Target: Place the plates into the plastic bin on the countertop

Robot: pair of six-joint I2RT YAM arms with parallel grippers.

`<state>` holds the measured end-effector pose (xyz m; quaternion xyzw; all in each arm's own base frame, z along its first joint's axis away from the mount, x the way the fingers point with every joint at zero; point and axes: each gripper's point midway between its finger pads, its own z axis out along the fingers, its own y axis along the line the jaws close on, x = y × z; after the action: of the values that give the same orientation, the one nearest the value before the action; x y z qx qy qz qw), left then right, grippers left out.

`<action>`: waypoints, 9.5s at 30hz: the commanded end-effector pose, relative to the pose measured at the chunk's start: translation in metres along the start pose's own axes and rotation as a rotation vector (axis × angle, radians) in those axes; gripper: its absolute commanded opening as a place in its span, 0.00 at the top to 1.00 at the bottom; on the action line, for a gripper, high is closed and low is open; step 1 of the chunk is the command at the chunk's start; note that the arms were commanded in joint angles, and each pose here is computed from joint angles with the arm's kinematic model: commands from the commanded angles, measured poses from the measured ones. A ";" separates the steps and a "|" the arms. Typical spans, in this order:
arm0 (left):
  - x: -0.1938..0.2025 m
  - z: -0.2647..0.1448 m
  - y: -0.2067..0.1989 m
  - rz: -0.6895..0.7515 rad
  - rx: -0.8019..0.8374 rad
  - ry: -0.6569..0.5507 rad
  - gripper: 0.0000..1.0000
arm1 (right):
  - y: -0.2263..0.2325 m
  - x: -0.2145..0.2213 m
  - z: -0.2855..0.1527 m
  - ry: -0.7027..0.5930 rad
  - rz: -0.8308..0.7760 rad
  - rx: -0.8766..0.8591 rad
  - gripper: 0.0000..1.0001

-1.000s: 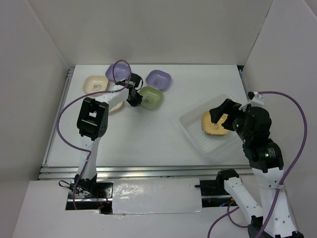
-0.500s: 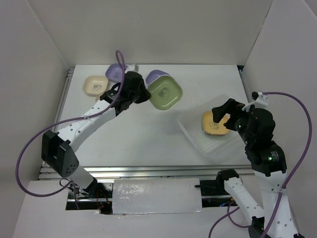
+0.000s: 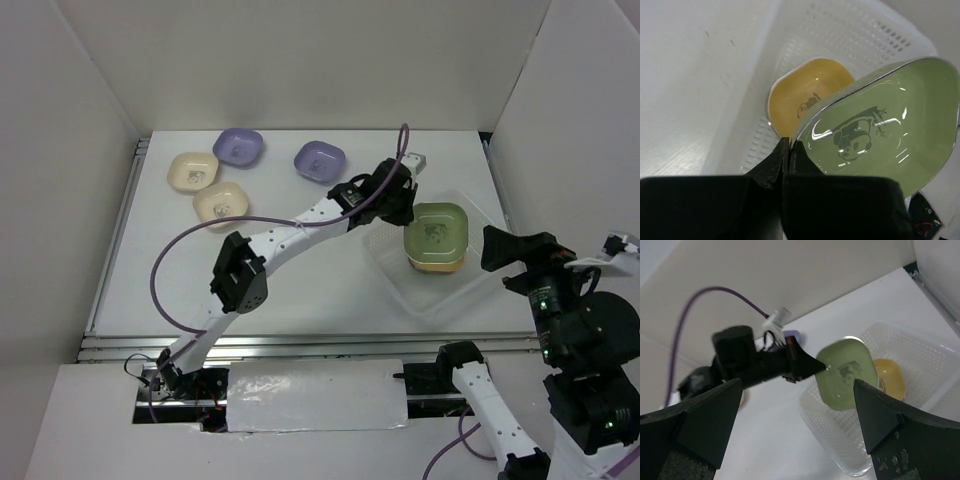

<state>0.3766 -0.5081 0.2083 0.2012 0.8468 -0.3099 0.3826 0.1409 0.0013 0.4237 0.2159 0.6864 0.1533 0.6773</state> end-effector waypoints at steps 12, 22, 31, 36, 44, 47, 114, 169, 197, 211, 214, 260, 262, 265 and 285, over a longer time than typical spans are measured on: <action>-0.020 0.033 -0.008 -0.108 0.150 -0.043 0.23 | -0.002 0.010 -0.013 0.044 -0.015 -0.012 0.00; -0.111 -0.132 -0.006 -0.148 -0.060 -0.353 0.01 | 0.014 0.016 -0.002 0.062 -0.012 -0.090 0.00; -0.011 -0.324 0.319 -0.874 -0.830 -0.452 0.01 | 0.022 0.077 0.044 0.234 -0.010 -0.176 0.00; 0.039 -0.344 0.424 -1.014 -0.897 -0.416 0.01 | 0.028 0.098 0.054 0.298 0.014 -0.224 0.00; 0.068 -0.297 0.487 -1.075 -0.879 -0.248 0.01 | 0.031 0.104 0.056 0.313 0.014 -0.249 0.00; 0.092 -0.274 0.500 -1.091 -0.921 -0.159 0.02 | 0.033 0.104 0.056 0.312 0.016 -0.256 0.00; -0.069 -0.210 0.186 -0.657 -0.551 -0.386 0.01 | 0.045 0.046 0.017 0.148 -0.036 -0.293 0.00; 0.099 -0.304 0.609 -1.415 -1.261 -0.484 1.00 | 0.060 0.088 0.018 0.267 -0.094 -0.470 0.00; 0.057 -0.009 0.004 -0.643 -0.292 -0.086 1.00 | 0.021 -0.020 -0.026 -0.039 0.021 -0.117 0.00; 0.069 0.020 -0.028 -0.772 -0.263 -0.044 0.59 | 0.020 -0.017 -0.032 -0.015 -0.019 -0.124 0.00; 0.073 0.012 -0.037 -0.760 -0.247 -0.027 0.28 | 0.019 -0.019 -0.035 -0.021 -0.022 -0.126 0.00; 0.036 0.038 0.409 -1.135 -0.509 -0.177 0.44 | 0.052 0.071 0.023 0.299 -0.142 -0.352 0.00; 0.040 0.039 0.408 -1.142 -0.510 -0.169 0.75 | 0.052 0.071 0.023 0.298 -0.145 -0.352 0.00; 0.034 0.036 0.405 -1.150 -0.482 -0.168 1.00 | 0.052 0.070 0.021 0.297 -0.151 -0.353 0.00; -0.072 -0.077 0.054 -0.324 -0.131 -0.121 1.00 | 0.070 -0.007 -0.051 0.075 -0.062 -0.422 0.00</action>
<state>0.4279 -0.4106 0.3521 -0.0310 0.8075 -0.4032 0.4295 0.1231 0.0658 0.4393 0.0392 0.7041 0.2622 0.6588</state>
